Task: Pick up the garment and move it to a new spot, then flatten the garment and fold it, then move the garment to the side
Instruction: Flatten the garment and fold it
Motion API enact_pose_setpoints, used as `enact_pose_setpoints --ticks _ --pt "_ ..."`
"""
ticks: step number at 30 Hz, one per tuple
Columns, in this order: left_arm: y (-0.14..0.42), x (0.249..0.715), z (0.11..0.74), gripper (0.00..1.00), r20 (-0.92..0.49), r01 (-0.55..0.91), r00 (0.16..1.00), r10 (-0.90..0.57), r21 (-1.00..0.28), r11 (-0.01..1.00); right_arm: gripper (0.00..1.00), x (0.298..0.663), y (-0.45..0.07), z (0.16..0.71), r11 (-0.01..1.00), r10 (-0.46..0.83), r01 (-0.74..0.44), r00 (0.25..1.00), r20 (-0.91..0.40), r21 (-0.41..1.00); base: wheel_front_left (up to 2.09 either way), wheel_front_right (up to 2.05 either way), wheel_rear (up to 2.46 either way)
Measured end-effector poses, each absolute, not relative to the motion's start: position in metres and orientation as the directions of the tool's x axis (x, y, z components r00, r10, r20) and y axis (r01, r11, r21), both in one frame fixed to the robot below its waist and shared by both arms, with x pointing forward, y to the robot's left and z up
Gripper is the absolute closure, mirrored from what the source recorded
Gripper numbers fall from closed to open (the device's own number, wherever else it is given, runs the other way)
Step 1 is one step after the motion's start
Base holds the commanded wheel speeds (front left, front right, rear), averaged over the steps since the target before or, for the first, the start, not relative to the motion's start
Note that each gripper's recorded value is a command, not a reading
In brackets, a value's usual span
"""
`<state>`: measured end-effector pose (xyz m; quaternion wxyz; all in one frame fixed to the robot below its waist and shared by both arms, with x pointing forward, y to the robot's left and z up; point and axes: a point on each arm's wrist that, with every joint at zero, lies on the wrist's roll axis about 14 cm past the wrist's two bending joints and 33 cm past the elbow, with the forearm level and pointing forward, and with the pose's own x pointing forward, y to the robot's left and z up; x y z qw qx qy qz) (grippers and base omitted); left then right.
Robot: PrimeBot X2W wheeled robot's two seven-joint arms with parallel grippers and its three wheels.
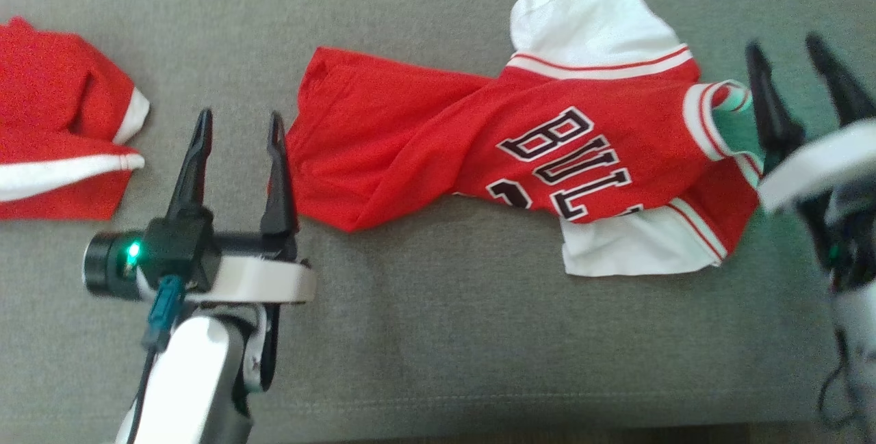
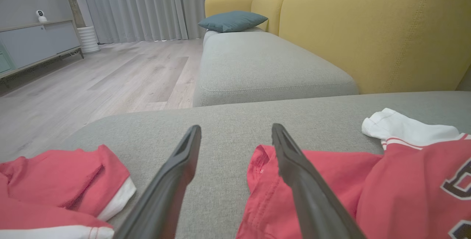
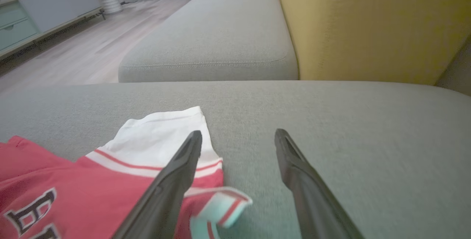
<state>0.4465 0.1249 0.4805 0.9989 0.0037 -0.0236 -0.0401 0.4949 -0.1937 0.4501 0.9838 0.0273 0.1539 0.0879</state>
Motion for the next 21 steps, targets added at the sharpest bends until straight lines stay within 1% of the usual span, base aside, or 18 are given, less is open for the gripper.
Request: enact_pose_setpoints --ticks 4,5,6,7,11,12,15,18,19,20,21 --pt "0.122 0.458 0.476 0.00 0.048 0.087 0.995 -0.087 0.001 0.996 0.00 0.533 -0.183 0.438 0.971 0.235 -0.233 0.902 -0.363 0.050 0.00 0.00 0.00" --pt "0.121 0.461 0.475 0.00 0.049 0.088 0.995 -0.088 -0.003 0.996 0.00 0.540 -0.179 0.432 0.967 0.250 -0.252 0.887 -0.389 0.047 0.00 0.00 0.00" --pt "0.121 0.461 0.475 0.00 0.049 0.088 0.995 -0.088 -0.003 0.996 0.00 0.540 -0.179 0.432 0.967 0.250 -0.252 0.887 -0.389 0.047 0.00 0.00 0.00" --pt "0.121 0.465 0.474 0.00 0.050 0.090 0.995 -0.090 0.000 0.996 0.00 0.551 -0.168 0.417 0.955 0.281 -0.293 0.851 -0.444 0.044 0.00 0.00 0.00" --pt "0.126 0.469 0.468 0.00 0.039 0.071 0.997 -0.071 0.005 0.997 0.00 0.560 -0.150 0.382 0.931 0.322 -0.363 0.757 -0.569 0.044 0.00 0.00 0.00" --pt "0.126 0.469 0.468 0.00 0.039 0.071 0.997 -0.071 0.005 0.997 0.00 0.560 -0.150 0.382 0.931 0.322 -0.363 0.757 -0.569 0.044 0.00 0.00 0.00" --pt "0.132 0.470 0.463 0.00 0.024 0.057 0.998 -0.057 0.008 0.998 0.00 0.562 -0.137 0.361 0.910 0.343 -0.412 0.684 -0.644 0.048 0.00 0.00 0.00" --pt "0.135 0.468 0.461 0.00 0.018 0.048 0.999 -0.049 0.012 0.999 0.00 0.570 -0.131 0.358 0.893 0.350 -0.448 0.648 -0.676 0.033 0.00 0.00 0.00" --pt "0.135 0.468 0.461 0.00 0.017 0.045 0.999 -0.046 0.010 0.999 0.22 0.572 -0.130 0.357 0.890 0.349 -0.455 0.635 -0.689 0.032 0.00 0.00 0.00" --pt "0.135 0.468 0.462 0.00 0.017 0.042 0.999 -0.042 0.008 0.999 0.69 0.572 -0.129 0.357 0.888 0.348 -0.459 0.622 -0.702 0.033 0.00 0.00 0.00" --pt "0.136 0.468 0.462 0.00 0.018 0.040 0.999 -0.040 0.007 0.999 1.00 0.572 -0.129 0.356 0.886 0.347 -0.462 0.609 -0.714 0.036 0.00 0.00 0.00"
